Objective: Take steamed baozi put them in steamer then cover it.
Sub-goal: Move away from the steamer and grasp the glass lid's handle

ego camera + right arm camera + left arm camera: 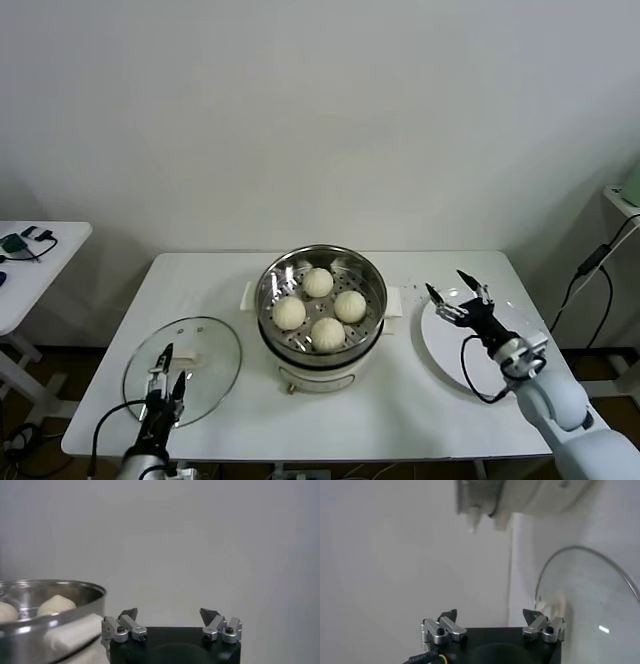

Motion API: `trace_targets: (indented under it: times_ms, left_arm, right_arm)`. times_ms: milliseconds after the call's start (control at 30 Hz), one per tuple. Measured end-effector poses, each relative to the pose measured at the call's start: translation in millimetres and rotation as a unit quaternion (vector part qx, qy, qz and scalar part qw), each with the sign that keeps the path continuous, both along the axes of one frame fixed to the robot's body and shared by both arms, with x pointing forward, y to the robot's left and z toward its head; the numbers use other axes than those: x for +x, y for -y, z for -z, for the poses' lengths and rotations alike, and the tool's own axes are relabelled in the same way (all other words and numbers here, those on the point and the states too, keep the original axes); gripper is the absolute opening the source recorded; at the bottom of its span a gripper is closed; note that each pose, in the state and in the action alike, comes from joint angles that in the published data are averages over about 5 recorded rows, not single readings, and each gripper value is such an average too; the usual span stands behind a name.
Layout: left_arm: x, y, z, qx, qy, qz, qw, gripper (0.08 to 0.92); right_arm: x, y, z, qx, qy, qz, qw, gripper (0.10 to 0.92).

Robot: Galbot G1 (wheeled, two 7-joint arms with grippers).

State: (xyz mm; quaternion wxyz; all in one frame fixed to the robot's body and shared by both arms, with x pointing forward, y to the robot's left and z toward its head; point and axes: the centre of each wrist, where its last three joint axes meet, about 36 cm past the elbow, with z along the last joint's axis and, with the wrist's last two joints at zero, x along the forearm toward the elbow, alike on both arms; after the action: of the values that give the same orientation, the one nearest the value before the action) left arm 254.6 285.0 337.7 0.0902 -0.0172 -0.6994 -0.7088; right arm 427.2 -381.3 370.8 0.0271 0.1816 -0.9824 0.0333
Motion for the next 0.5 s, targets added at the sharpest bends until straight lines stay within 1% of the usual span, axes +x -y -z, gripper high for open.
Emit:
trace_targets:
  times_ms: [100, 233, 500]
  left_arm:
    - [10, -7, 14, 0.029, -0.007, 0.005, 1.000, 0.823]
    - [23, -17, 31, 0.053, -0.014, 0.006, 0.998, 0.823]
    - [49, -29, 58, 0.077, -0.014, 0.005, 0.997, 0.823]
  right_arm:
    - [-7, 8, 5, -0.001, -0.005, 0.013, 1.000, 0.823]
    - [-14, 15, 11, -0.003, -0.012, 0.023, 1.000, 0.823]
    - [-23, 24, 19, -0.008, -0.018, 0.036, 0.999, 0.823]
